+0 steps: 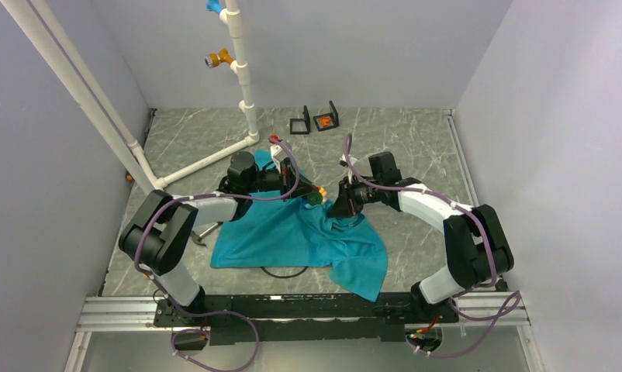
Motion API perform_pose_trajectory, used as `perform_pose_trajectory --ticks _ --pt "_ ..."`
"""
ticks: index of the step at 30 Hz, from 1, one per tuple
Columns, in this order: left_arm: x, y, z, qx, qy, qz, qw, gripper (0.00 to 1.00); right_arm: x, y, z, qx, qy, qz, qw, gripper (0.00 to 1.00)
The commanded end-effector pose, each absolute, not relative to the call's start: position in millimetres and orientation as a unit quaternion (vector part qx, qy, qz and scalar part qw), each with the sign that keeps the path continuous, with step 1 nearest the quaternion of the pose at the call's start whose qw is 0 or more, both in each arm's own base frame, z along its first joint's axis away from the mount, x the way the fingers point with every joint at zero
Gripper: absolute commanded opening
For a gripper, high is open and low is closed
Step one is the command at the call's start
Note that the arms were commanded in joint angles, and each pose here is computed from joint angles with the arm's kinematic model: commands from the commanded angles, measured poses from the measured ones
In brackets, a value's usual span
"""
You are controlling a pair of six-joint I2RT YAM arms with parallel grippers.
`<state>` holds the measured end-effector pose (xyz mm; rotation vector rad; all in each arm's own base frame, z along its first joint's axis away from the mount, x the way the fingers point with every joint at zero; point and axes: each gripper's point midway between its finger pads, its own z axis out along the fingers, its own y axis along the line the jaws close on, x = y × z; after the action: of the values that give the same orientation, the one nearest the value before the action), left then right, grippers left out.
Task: Remove the brooch from the garment
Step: Remove the brooch from the clothes.
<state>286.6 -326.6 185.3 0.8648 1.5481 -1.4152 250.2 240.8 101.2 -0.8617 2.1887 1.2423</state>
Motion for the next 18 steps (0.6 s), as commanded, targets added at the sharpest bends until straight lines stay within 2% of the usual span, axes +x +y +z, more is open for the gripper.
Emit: perform_pose_trajectory --ticks 1,4,6,18 --pt "286.0 -329.3 200.7 0.331 0.592 -0.593 0.434 0.00 257.7 254.3 126.4 -0.337 0.761 0.480 0.278 0.15" --pt "288.4 -330.5 198.9 0.324 0.595 -0.595 0.432 0.00 256.9 254.7 129.0 -0.339 0.757 0.482 0.284 0.03" --pt "288.9 -330.8 197.9 0.322 0.596 -0.596 0.432 0.00 257.8 254.7 131.0 -0.341 0.753 0.481 0.291 0.00" --pt "290.5 -332.8 183.1 0.278 0.623 -0.592 0.430 0.00 263.2 259.9 133.4 -0.299 0.765 0.498 0.278 0.00"
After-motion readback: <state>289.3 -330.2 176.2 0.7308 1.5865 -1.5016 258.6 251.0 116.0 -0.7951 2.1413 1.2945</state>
